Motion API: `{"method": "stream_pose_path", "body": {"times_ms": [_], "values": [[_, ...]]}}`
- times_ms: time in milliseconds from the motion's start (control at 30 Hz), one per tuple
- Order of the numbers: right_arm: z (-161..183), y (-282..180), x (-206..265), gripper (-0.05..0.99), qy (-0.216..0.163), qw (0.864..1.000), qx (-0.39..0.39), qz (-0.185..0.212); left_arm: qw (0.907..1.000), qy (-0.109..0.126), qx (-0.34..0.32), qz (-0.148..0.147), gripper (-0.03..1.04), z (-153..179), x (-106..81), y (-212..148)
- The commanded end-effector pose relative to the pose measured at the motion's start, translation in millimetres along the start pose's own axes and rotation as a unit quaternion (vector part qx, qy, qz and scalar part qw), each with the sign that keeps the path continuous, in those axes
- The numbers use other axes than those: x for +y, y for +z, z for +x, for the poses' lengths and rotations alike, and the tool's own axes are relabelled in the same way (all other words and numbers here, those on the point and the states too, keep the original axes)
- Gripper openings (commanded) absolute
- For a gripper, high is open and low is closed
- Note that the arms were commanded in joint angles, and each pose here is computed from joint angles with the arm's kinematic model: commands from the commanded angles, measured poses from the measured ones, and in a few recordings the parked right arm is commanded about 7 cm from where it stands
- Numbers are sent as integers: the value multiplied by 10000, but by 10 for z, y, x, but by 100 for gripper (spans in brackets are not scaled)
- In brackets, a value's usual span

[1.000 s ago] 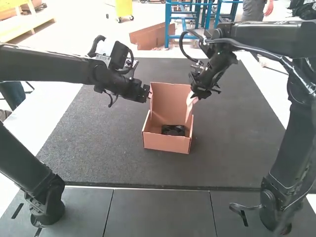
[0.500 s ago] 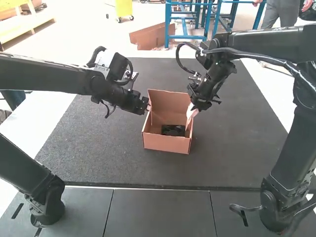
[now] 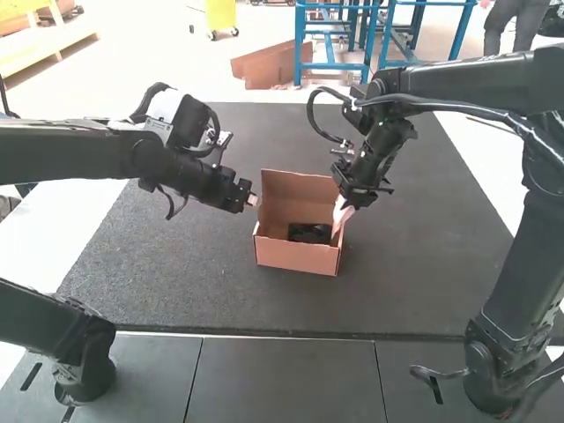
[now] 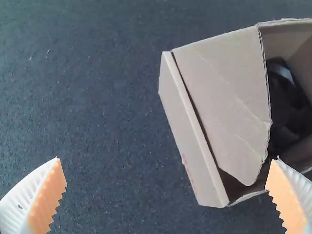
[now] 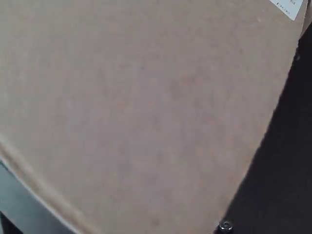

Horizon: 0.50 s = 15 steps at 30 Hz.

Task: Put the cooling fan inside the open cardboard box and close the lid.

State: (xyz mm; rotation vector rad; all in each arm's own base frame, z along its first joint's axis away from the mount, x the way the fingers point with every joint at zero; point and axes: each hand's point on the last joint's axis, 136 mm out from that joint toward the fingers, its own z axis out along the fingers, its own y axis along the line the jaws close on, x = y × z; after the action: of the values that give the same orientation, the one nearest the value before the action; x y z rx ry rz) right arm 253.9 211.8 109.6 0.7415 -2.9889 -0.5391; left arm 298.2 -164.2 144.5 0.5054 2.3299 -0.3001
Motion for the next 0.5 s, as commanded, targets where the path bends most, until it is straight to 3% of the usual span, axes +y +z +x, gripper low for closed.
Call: {"method": "stream_pose_path", "body": {"times_ms": [0, 100, 133, 233, 300, 333, 367, 467], "values": [[82, -58, 49, -1, -294, 9995, -31, 110, 9989, 0, -468, 96, 97, -232, -46, -237], [77, -70, 8, 0, -291, 9993, -53, 224, 9970, -64, -769, 6, 97, -445, 17, -432], [63, -95, 5, 5, -299, 9992, -106, 260, 9965, -88, -825, -26, 97, -501, 42, -468], [-16, -193, 39, 41, -296, 9988, -314, 250, 9943, -158, -1042, -139, 97, -683, 120, -582], [-103, -303, 65, 75, -281, 9979, -536, 232, 9923, -165, -1212, -179, 97, -801, 137, -629], [-130, -360, 89, 87, -311, 9974, -624, 206, 9918, -163, -1252, -209, 97, -835, 144, -629], [-149, -401, 104, 92, -312, 9970, -692, 174, 9917, -160, -1260, -217, 97, -857, 143, -617], [-211, -581, 123, 92, -332, 9943, -1006, 135, 9907, -163, -1331, -251, 97, -955, 155, -587]]}}
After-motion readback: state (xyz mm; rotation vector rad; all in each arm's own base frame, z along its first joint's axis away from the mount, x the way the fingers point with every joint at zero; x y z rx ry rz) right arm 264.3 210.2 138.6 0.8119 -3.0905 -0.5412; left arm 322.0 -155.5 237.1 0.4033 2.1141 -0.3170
